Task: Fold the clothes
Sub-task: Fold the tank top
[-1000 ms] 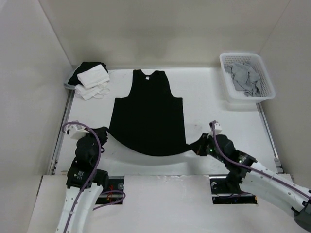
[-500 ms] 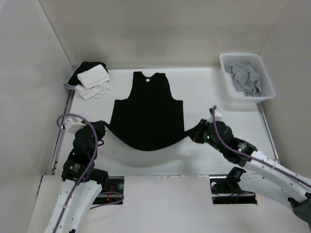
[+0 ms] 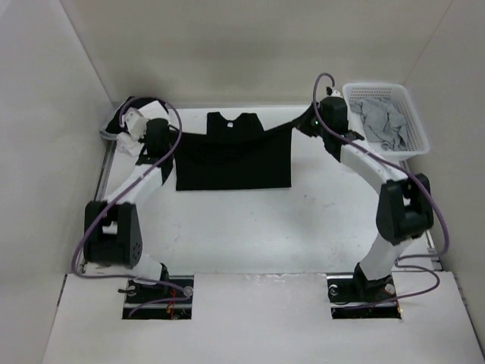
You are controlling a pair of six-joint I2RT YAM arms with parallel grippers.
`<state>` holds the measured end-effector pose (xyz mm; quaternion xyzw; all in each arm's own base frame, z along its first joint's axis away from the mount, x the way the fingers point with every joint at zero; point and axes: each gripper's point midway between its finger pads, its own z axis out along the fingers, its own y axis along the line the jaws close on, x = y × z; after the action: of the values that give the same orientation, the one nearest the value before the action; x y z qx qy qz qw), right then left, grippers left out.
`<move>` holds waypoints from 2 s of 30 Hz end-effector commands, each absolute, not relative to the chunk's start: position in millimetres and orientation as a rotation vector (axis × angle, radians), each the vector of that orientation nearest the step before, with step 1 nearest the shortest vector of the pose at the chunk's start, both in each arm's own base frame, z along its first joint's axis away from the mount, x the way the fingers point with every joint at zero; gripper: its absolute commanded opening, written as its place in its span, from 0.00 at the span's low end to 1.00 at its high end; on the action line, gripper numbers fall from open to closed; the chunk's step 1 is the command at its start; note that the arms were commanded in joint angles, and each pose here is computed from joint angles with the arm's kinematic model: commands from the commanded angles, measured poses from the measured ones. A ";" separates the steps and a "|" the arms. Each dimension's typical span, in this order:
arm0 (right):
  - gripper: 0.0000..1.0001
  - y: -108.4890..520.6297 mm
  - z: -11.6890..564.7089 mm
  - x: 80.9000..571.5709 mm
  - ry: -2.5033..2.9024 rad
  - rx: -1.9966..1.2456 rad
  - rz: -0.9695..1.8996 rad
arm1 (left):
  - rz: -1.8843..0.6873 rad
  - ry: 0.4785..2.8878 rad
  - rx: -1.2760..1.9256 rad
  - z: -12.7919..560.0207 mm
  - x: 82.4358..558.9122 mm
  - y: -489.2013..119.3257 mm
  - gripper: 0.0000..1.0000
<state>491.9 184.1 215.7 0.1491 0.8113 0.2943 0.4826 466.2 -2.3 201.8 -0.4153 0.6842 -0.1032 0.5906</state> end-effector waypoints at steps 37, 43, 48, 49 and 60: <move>0.36 179.3 94.0 417.3 2.070 0.414 0.705 | -0.505 1.826 -1.038 60.0 436.8 -39.5 0.40; 0.40 177.9 76.0 421.5 2.097 0.451 0.723 | -0.501 1.826 -1.102 43.2 433.3 -33.1 0.35; 0.41 176.9 75.2 422.3 2.096 0.454 0.719 | -0.489 1.802 -1.168 32.1 424.7 -21.6 0.30; 0.41 175.7 73.8 423.1 2.098 0.458 0.716 | -0.501 1.801 -1.166 30.7 424.6 -23.0 0.29; 0.47 179.9 62.9 438.6 2.119 0.505 0.724 | -0.513 1.799 -1.182 26.2 427.4 -23.4 0.13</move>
<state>415.9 175.5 43.7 0.1942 0.8617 0.2669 0.3855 427.3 -25.1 27.9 -0.4729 0.7309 -0.2029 0.4483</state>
